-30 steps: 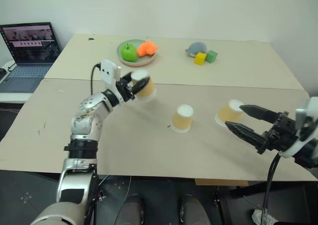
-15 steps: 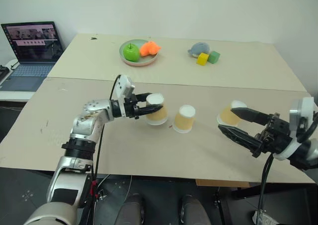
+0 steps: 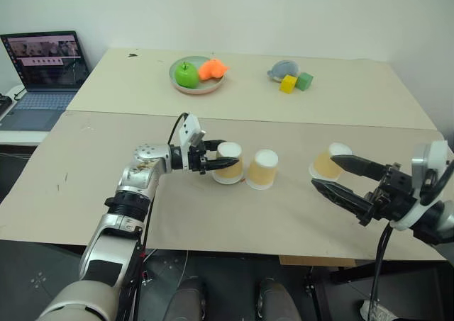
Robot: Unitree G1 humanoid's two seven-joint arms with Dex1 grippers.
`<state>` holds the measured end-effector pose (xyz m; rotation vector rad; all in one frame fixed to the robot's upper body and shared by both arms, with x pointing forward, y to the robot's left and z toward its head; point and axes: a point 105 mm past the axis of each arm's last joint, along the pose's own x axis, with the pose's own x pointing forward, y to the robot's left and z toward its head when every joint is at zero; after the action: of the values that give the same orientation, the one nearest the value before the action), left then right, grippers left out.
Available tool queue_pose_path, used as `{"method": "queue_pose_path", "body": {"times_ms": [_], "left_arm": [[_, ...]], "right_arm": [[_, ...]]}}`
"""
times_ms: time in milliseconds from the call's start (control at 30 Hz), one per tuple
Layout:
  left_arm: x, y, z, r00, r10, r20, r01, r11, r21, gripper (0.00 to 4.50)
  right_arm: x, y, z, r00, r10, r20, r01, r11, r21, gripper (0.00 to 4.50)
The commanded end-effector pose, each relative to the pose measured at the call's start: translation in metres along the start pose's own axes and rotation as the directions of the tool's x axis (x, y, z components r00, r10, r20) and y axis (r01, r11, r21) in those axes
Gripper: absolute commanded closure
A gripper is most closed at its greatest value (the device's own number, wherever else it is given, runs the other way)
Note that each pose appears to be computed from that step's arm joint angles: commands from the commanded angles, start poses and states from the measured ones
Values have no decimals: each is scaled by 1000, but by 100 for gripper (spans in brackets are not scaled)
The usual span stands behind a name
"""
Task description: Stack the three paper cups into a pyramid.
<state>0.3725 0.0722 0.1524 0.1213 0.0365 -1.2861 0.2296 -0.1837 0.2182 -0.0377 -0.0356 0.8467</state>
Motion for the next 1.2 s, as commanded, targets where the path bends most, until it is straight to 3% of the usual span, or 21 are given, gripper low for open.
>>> {"method": "queue_pose_path", "body": {"times_ms": [33, 300, 467, 633, 700, 833, 1000, 1100, 1200], "left_arm": [[8, -1, 11, 1000, -20, 13, 19, 997, 68, 177], [15, -2, 8, 1000, -7, 22, 5, 997, 82, 177], [14, 2, 9, 999, 30, 28, -33, 993, 115, 4], [3, 6, 18, 996, 63, 56, -70, 988, 138, 4], [-2, 7, 29, 994, 69, 83, -81, 986, 145, 4], [-18, -2, 88, 973, 39, 229, -59, 995, 84, 4], [-38, -45, 151, 922, -156, 353, 195, 977, -80, 4], [-42, -58, 157, 923, -188, 335, 226, 971, -78, 4], [-43, -71, 144, 947, -225, 231, 231, 973, 1, 4]], "right_arm": [[-2, 3, 14, 999, -3, 44, 5, 998, -62, 0], [-3, 2, 16, 999, -6, 47, 9, 998, -63, 0], [-4, 1, 16, 999, -11, 45, 14, 998, -65, 0], [-5, -1, 17, 999, -11, 43, 13, 998, -65, 0], [-5, -2, 18, 999, -10, 42, 13, 998, -64, 0], [-6, -6, 19, 999, -19, 48, 22, 998, -61, 0], [-11, -15, 21, 997, -42, 59, 45, 998, -52, 0], [-12, -17, 19, 997, -52, 53, 55, 997, -50, 0], [-16, -24, 11, 994, -97, 41, 99, 994, -41, 0]]}}
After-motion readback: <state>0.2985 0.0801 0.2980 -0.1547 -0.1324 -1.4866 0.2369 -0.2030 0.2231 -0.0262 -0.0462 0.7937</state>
